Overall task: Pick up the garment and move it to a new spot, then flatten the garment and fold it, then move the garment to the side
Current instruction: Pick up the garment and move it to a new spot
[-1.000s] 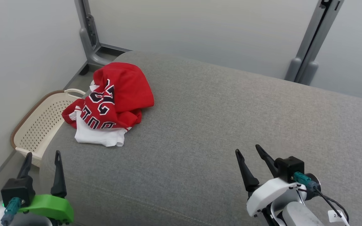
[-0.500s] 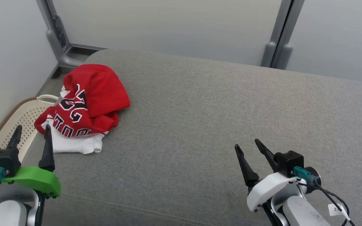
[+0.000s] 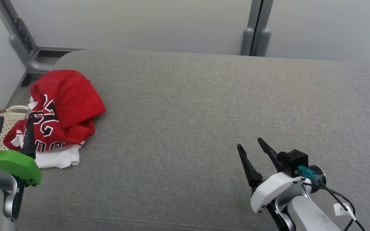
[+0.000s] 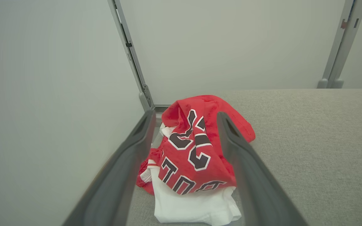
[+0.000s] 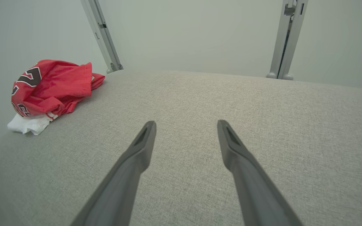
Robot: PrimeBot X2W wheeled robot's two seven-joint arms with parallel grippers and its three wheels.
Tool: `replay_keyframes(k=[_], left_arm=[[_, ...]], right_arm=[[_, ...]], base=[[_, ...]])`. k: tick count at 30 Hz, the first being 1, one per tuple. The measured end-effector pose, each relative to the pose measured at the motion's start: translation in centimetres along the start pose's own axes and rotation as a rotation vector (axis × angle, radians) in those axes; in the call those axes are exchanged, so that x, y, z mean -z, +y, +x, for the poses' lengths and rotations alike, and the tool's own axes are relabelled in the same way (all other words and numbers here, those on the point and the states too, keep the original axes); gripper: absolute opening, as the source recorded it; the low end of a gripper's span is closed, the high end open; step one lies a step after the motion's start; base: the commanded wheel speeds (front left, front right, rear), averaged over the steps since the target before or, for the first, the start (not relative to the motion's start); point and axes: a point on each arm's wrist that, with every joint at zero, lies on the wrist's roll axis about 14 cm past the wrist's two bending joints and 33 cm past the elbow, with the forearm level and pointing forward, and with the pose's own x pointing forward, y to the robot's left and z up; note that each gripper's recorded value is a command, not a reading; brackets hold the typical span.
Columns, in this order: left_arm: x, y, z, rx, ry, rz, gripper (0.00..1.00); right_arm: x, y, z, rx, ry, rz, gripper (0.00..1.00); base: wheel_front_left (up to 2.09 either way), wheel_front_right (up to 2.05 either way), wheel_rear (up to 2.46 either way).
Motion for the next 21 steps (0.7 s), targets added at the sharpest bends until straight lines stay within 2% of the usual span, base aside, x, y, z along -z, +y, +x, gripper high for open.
replay_keyframes(k=[13,21], left_arm=[[0.8,-1.3,5.2,0.054,0.098,-0.061,1.00],[3.2,-2.3,7.4,0.082,0.226,-0.036,1.00]], right_arm=[[0.3,-3.0,-0.8,0.078,0.008,0.003,1.00],[0.8,-4.6,-1.1,0.116,0.028,0.000,1.00]], base=[[0.00,0.00,0.00],[0.00,0.00,0.00]])
